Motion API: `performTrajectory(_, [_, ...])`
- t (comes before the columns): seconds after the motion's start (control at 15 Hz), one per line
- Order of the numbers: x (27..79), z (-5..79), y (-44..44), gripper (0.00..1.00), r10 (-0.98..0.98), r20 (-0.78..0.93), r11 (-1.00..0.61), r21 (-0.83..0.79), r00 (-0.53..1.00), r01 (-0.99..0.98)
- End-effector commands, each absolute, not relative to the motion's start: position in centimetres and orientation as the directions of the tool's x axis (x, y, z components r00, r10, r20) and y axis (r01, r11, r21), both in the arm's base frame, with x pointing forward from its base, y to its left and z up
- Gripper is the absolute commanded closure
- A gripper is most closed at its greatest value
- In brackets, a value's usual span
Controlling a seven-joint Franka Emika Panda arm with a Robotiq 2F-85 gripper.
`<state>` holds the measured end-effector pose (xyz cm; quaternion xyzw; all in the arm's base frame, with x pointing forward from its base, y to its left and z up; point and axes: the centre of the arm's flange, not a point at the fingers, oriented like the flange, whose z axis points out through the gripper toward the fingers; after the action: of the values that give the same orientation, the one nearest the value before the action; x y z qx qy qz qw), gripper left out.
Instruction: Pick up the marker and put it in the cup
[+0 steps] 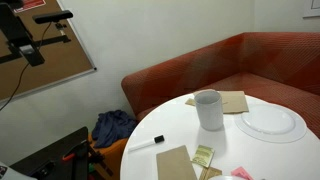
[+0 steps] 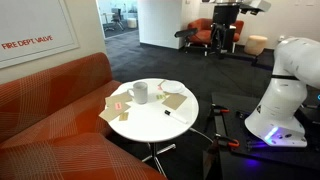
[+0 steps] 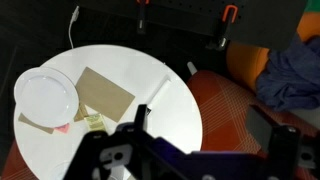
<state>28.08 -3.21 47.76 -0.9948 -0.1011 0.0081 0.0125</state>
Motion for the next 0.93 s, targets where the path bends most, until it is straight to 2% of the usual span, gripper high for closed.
performTrajectory(0.0, [28.1,47.8,-3.2,0.0,0.201,-0.014,-0.979,-0.027,0.979,0.201])
performTrajectory(0.4, [28.2,47.6,-3.2,0.0,0.196,-0.012,-0.98,-0.026,0.981,0.195])
performTrajectory(0.87, [30.6,43.7,-3.3,0.0,0.073,0.005,-0.997,-0.006,0.997,0.073])
